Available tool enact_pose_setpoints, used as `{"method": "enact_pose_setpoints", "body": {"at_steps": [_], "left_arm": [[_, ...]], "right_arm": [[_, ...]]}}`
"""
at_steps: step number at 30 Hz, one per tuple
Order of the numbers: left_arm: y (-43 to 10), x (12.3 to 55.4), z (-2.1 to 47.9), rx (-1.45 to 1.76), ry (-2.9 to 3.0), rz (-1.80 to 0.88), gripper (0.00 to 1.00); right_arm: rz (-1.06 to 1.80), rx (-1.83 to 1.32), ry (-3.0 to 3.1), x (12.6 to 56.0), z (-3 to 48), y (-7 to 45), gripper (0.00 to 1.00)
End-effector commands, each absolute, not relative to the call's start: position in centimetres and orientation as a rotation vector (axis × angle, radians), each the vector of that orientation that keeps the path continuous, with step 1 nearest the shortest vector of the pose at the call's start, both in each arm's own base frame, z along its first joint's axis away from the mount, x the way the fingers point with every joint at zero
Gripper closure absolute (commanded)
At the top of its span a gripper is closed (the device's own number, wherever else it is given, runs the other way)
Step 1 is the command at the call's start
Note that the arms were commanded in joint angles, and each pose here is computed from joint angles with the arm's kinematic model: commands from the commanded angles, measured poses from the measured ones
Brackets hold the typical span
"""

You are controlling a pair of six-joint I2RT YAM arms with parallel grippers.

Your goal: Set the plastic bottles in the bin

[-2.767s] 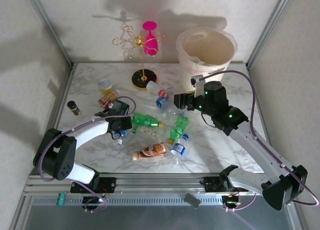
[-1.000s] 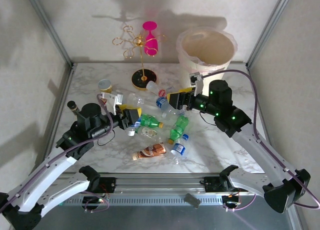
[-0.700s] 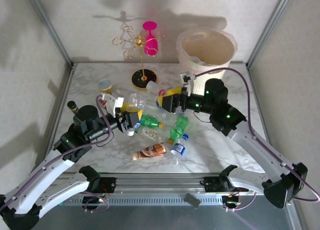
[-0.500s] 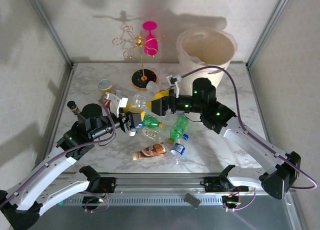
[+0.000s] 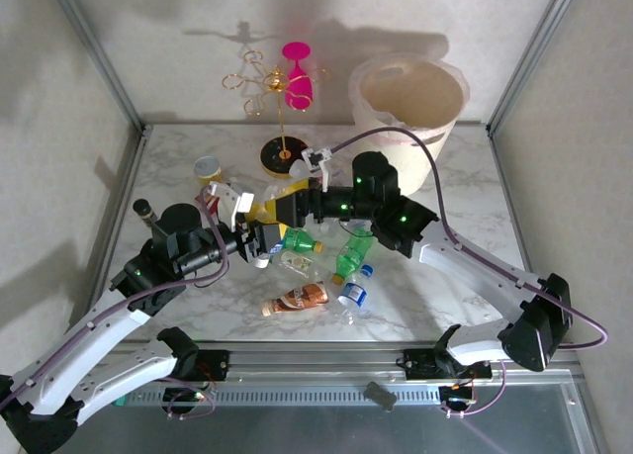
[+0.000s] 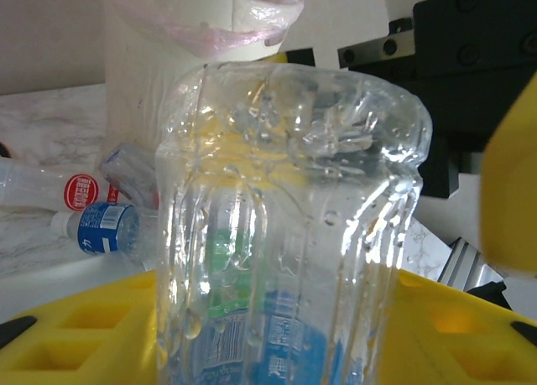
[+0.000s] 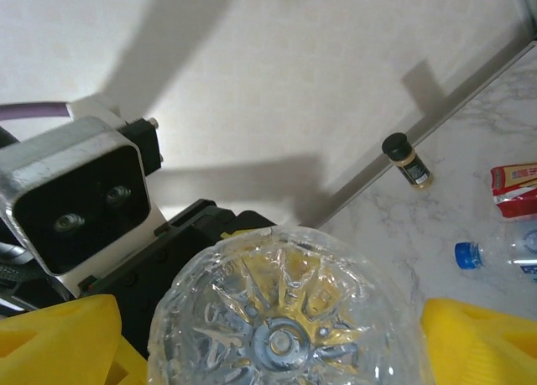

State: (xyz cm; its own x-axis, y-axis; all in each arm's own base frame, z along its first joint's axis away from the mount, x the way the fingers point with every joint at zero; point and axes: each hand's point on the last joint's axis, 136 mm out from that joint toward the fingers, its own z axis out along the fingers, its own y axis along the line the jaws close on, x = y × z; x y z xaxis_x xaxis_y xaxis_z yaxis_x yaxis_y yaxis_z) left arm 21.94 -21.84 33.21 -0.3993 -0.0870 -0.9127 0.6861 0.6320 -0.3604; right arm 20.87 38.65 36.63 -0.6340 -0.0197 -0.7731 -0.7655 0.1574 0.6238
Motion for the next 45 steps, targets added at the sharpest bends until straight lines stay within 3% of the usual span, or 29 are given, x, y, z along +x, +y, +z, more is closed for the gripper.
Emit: {"method": "enact_pose_setpoints", "body": {"at_steps": [1, 4, 10, 13, 21, 26, 31, 36, 45], "left_arm": [[-22.0, 21.3, 36.0, 0.507, 1.713, -0.933, 0.51], [-22.1, 21.4, 35.9, 0.508, 1.716, -0.935, 0.51], [-22.3, 21.4, 35.5, 0.521, 1.723, -0.936, 0.51], [-22.4, 21.6, 35.4, 0.515, 1.731, -0.935, 0.49], [-22.0, 21.8, 36.4, 0.47, 1.718, -0.936, 0.22], [-20.8, 21.3, 38.7, 0.409, 1.647, -0.938, 0.14], [-16.2, 23.1, 39.8, 0.165, 1.629, -0.75, 0.12], [-10.8, 25.7, 36.0, -0.128, 1.76, -0.425, 0.13], [-11.5, 25.6, 32.2, -0.14, 1.827, -0.471, 0.13]], "right_arm": [[1.537, -0.759, 1.763, 20.7, 38.1, 39.2, 0.1], [1.53, -0.748, 1.769, 20.8, 38.0, 39.2, 0.13], [1.531, -0.735, 1.769, 21.0, 38.0, 39.2, 0.33], [1.533, -0.731, 1.764, 21.0, 38.2, 39.2, 0.37], [1.5, -0.692, 1.748, 21.3, 39.2, 38.4, 0.43], [1.323, -0.569, 1.773, 23.6, 39.5, 36.0, 0.44], [1.127, -0.392, 1.786, 27.5, 40.2, 30.9, 0.46], [0.89, -0.217, 1.744, 31.5, 43.2, 24.1, 0.48], [0.625, 0.05, 1.553, 36.2, 50.8, 12.4, 0.48]]}}
